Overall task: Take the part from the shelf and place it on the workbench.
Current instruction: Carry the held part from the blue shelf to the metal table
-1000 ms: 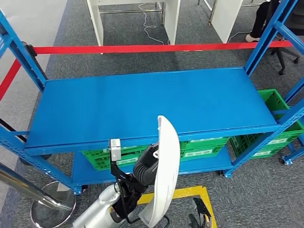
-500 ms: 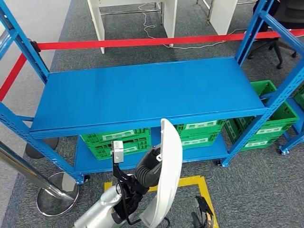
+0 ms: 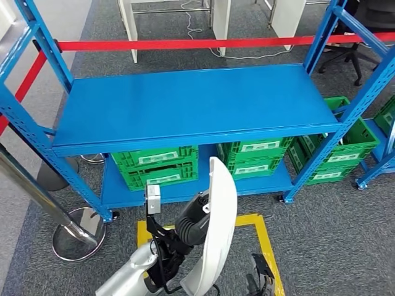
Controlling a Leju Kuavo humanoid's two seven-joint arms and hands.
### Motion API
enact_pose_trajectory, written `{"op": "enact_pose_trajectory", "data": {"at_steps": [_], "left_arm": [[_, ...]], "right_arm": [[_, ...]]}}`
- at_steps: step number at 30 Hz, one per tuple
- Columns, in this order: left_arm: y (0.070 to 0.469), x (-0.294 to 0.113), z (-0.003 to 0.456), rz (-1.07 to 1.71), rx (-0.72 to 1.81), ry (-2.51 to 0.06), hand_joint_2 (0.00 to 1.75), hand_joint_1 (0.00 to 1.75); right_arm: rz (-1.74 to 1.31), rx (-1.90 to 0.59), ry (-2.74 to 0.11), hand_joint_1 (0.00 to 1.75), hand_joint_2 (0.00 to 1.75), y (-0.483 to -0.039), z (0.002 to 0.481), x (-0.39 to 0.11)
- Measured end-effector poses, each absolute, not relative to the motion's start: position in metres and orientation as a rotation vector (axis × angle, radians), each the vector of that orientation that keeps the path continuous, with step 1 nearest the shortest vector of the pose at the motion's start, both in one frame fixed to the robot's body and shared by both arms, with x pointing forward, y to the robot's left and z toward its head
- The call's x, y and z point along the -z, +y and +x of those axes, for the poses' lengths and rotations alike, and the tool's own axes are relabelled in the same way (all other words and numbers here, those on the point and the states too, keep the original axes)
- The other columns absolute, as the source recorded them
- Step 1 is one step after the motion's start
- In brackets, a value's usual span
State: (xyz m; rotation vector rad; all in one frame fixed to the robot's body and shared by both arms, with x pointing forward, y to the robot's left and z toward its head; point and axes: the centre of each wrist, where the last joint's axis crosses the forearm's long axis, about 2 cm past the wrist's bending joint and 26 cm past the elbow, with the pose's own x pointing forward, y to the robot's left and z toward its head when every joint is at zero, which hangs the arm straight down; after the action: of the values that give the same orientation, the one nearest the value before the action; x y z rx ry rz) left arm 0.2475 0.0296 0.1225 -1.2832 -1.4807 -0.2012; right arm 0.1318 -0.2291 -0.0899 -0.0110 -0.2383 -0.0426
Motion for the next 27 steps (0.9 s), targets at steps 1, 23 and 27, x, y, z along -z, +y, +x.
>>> {"op": "enact_pose_trajectory", "data": {"at_steps": [1, 23, 27], "left_arm": [[0.029, -0.123, 0.247, -1.288, 0.205, -1.477, 1.75, 1.75], [0.021, -0.118, 0.244, -1.300, 0.266, -1.414, 1.75, 1.75], [0.021, -0.118, 0.244, -1.300, 0.267, -1.412, 1.75, 1.75]], "right_arm": [[-0.019, 0.048, -0.237, 0.00, 0.00, -0.229, 0.132, 0.090], [-0.028, 0.152, -0.227, 0.00, 0.00, -0.209, 0.128, 0.088], [-0.017, 0.154, -0.231, 0.00, 0.00, -0.203, 0.130, 0.086]]}}
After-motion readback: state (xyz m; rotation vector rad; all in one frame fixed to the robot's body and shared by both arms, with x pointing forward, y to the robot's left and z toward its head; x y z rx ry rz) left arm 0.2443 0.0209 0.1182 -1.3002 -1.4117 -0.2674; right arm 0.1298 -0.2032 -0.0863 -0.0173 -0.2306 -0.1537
